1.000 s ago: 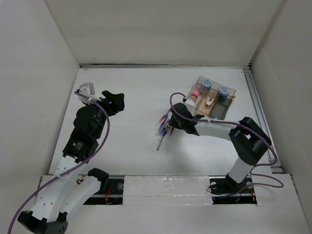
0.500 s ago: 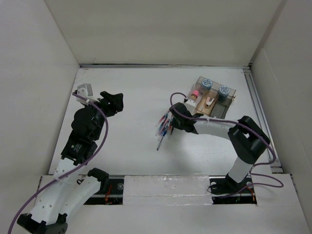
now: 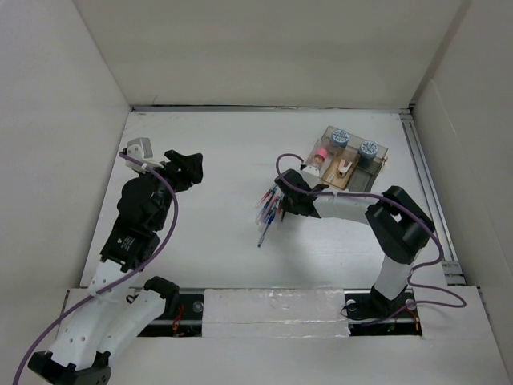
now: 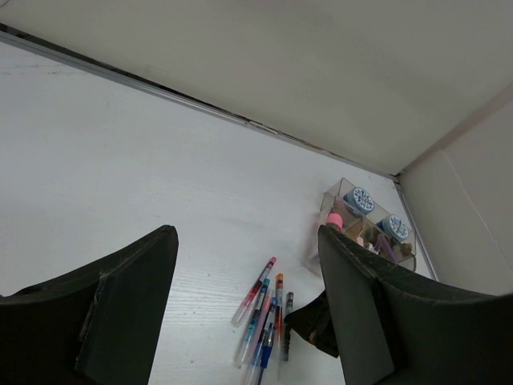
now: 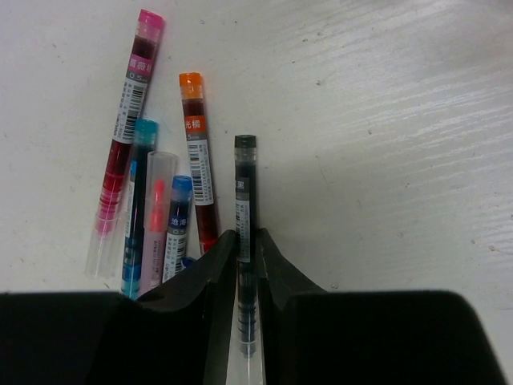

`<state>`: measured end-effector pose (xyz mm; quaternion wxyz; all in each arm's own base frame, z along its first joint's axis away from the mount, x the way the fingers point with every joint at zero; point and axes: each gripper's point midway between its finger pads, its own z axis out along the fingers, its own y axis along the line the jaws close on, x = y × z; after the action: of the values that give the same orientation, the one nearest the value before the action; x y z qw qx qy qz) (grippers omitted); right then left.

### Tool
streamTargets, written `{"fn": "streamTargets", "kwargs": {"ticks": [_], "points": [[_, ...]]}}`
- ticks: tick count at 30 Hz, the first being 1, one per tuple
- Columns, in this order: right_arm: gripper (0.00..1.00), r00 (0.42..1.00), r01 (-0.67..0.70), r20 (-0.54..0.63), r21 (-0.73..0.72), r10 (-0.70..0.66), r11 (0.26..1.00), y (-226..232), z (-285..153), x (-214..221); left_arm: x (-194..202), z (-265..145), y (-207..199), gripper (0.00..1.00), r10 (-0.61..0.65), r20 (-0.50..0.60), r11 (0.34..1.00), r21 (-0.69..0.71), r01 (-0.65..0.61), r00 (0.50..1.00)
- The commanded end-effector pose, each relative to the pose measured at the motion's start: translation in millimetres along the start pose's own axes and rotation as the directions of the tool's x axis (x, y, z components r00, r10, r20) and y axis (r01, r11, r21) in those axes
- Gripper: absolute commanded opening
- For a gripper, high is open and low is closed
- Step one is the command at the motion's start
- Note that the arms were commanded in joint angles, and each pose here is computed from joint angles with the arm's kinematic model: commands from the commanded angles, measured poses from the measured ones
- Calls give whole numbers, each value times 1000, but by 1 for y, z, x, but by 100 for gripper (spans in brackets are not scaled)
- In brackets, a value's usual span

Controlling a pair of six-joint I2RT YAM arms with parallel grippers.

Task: Organize the desk

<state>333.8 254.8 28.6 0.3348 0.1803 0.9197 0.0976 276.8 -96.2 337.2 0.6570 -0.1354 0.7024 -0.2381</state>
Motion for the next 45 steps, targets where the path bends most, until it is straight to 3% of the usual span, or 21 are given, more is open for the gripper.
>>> {"fn": "streamTargets", "kwargs": {"ticks": [1, 5, 11, 15, 21, 26, 30, 38, 45], "points": [[19, 1000, 13, -13, 12, -13, 1000, 3, 2, 0, -13, -3, -7, 66, -4, 47, 1000, 31, 3, 999], [6, 1000, 6, 4, 3, -6, 1000, 5, -3, -5, -12, -2, -7, 66, -2, 41, 1000, 29, 1, 999], [4, 987, -51, 149, -58, 60, 997, 12, -38, -59, -10, -1, -8, 66, -3, 34, 999, 33, 1, 999], [4, 954, -142, 257, -74, 157, 987, -13, -64, -109, -12, -1, -8, 66, -6, 40, 999, 37, 5, 999], [4, 798, -378, 506, -3, 327, 926, -122, -99, -206, -4, 4, -12, 66, -13, 8, 998, 55, 12, 1000], [4, 659, -547, 626, 19, 417, 837, -202, -98, -235, 4, 10, -16, 66, -17, -30, 998, 65, 19, 999], [3, 684, -582, 596, 96, 421, 808, -225, -74, -238, 6, 10, -14, 66, -14, -33, 998, 56, 16, 999], [5, 736, -540, 561, 148, 379, 829, -218, -54, -243, 0, 7, -11, 66, -11, -9, 999, 48, 11, 1000], [24, 777, -480, 522, 129, 352, 868, -192, -51, -237, -3, 5, -11, 66, -9, 3, 999, 46, 9, 1000]]}}
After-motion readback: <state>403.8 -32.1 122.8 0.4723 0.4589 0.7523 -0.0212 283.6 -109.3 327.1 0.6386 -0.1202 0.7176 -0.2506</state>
